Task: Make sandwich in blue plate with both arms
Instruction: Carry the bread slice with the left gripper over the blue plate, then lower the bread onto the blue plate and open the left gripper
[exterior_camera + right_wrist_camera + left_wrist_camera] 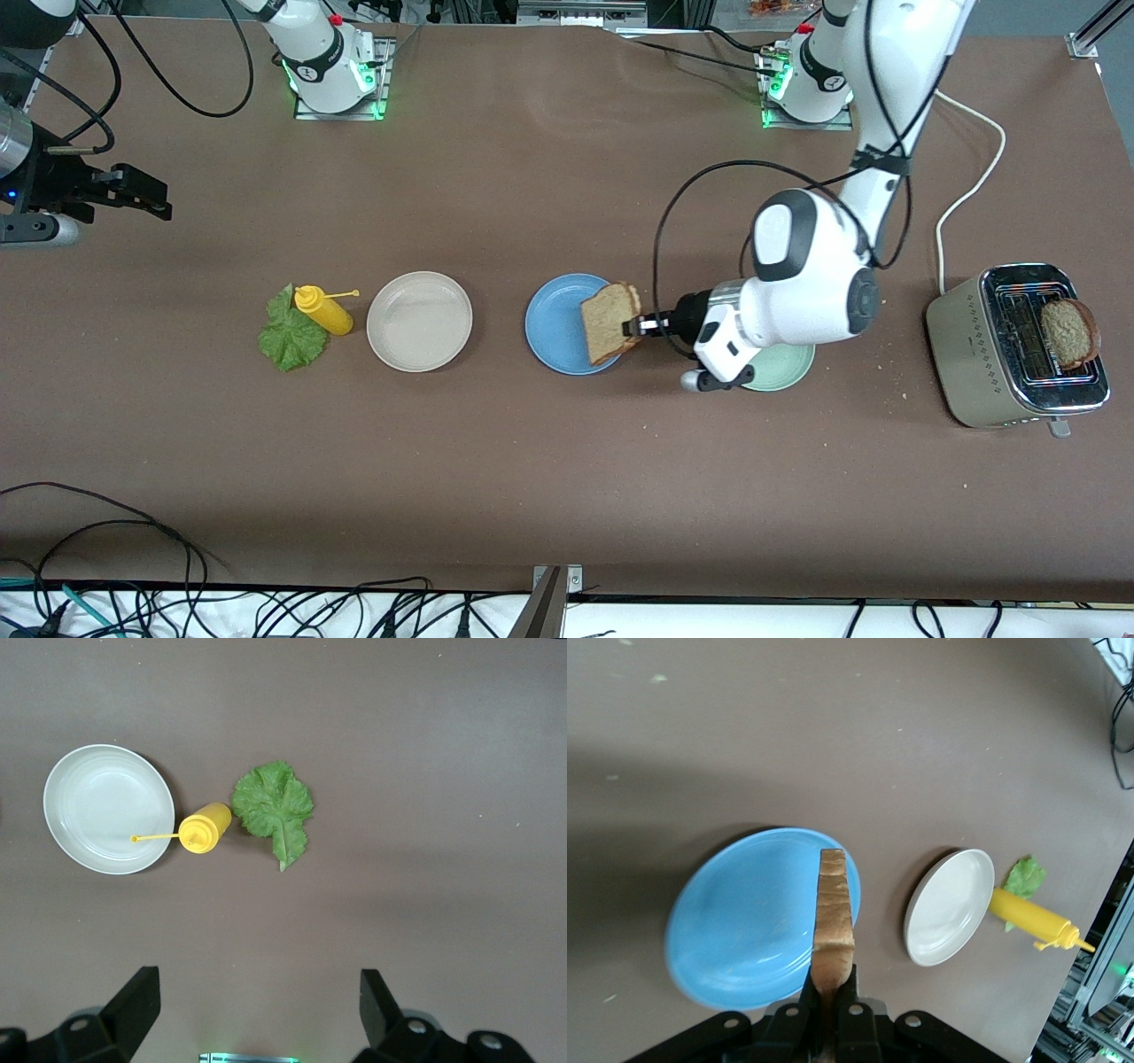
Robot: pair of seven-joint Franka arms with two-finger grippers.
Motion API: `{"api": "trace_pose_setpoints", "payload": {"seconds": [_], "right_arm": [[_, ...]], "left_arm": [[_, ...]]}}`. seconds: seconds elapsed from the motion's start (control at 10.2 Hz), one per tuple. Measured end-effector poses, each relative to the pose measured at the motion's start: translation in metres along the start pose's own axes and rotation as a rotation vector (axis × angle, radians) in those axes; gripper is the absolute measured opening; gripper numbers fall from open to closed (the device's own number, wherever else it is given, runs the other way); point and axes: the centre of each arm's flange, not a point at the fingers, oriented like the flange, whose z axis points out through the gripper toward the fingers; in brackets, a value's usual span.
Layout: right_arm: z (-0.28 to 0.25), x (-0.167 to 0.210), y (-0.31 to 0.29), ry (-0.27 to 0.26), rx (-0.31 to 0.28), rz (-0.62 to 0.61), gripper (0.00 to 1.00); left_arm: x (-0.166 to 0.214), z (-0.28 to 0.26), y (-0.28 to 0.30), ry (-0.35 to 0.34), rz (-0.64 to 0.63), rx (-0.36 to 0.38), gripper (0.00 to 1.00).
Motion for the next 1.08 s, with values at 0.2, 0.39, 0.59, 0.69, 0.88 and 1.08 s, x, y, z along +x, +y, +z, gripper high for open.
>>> {"api": "trace_pose_setpoints", "payload": {"seconds": [0.2, 0.39, 0.59, 0.69, 0.88, 1.08], "right_arm": [[0.002, 0.001, 0.000, -0.001, 0.000, 0.000, 1.00], [0.005, 0.003, 0.000, -0.008, 0.001, 0.000, 1.00], [0.011, 0.006, 0.000, -0.021, 0.002, -0.001, 1.00], [0.014, 0.008, 0.000, -0.025, 0.002, -0.001, 1.00], [0.016, 0.009, 0.000, -0.030, 0.002, -0.001, 1.00], [0.018, 0.010, 0.000, -0.032, 0.002, 0.009, 1.00]], "left_arm": [[-0.002, 0.039, 0.011, 0.008, -0.007, -0.027, 0.09], [-0.004, 0.077, 0.010, 0.016, -0.005, -0.010, 0.09], [-0.001, 0.090, 0.004, 0.012, -0.010, -0.001, 0.09], [-0.001, 0.093, 0.002, 0.009, -0.012, 0.002, 0.09], [-0.001, 0.098, 0.000, 0.003, -0.015, 0.007, 0.09], [-0.001, 0.097, 0.001, 0.005, -0.025, 0.005, 0.09]]}}
